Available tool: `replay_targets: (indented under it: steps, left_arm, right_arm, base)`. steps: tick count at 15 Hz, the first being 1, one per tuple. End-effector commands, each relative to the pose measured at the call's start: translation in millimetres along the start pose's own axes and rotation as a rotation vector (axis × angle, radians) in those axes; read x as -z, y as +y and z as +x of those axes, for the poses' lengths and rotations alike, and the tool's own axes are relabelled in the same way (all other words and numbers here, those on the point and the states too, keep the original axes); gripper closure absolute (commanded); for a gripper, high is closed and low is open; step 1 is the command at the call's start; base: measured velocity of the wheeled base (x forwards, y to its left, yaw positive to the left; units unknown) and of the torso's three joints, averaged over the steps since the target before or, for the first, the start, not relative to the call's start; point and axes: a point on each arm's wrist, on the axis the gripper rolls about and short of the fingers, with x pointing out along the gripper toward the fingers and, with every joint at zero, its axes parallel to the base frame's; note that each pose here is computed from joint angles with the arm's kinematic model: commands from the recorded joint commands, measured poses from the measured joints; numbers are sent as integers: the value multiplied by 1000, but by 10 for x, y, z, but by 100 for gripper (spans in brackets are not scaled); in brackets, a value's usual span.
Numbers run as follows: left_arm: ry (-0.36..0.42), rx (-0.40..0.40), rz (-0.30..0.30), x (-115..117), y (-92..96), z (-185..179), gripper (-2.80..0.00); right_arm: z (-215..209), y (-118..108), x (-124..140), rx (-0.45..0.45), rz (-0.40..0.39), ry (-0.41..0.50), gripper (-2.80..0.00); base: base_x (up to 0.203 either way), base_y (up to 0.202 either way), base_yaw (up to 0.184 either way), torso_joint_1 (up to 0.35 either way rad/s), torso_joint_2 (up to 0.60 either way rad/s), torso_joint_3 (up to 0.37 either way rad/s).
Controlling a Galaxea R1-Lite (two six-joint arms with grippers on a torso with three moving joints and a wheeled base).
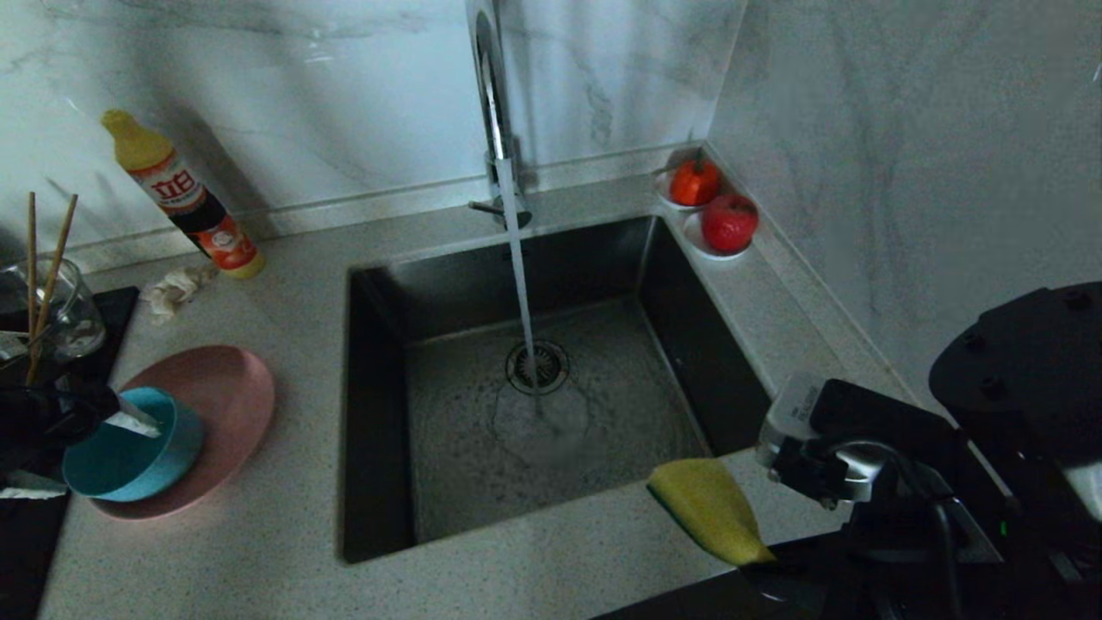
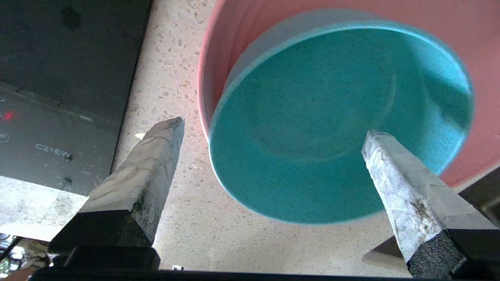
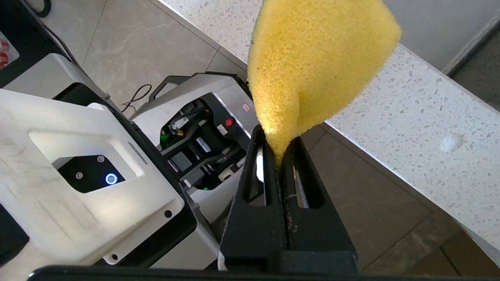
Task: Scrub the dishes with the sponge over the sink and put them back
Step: Pick up a bowl and the sponge
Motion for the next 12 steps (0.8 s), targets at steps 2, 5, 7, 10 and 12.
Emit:
replay_targets:
  steps: [2, 5, 7, 10, 12]
  left_arm:
    - [-1, 16, -6, -23, 2, 44, -280]
    - [10, 70, -22, -30, -21, 65, -280]
    - [17, 80, -17, -23, -40, 78, -280]
    - [14, 103, -8, -24, -69, 70, -280]
    - [-1, 119, 0, -36, -99, 73, -280]
  right_arm:
    - [4, 2, 2, 1, -2, 4, 0]
    - [16, 1, 19, 2, -1, 10, 0]
    - [21, 3, 26, 1, -3, 13, 0]
    - [17, 2, 27, 1, -3, 11, 0]
    - [19, 2, 30, 1, -3, 13, 0]
  base:
    - [0, 0, 0, 0, 0, 0]
    - [0, 0, 0, 0, 0, 0]
    - [0, 0, 0, 0, 0, 0]
    - [0, 0, 0, 0, 0, 0]
    - [0, 0, 0, 0, 0, 0]
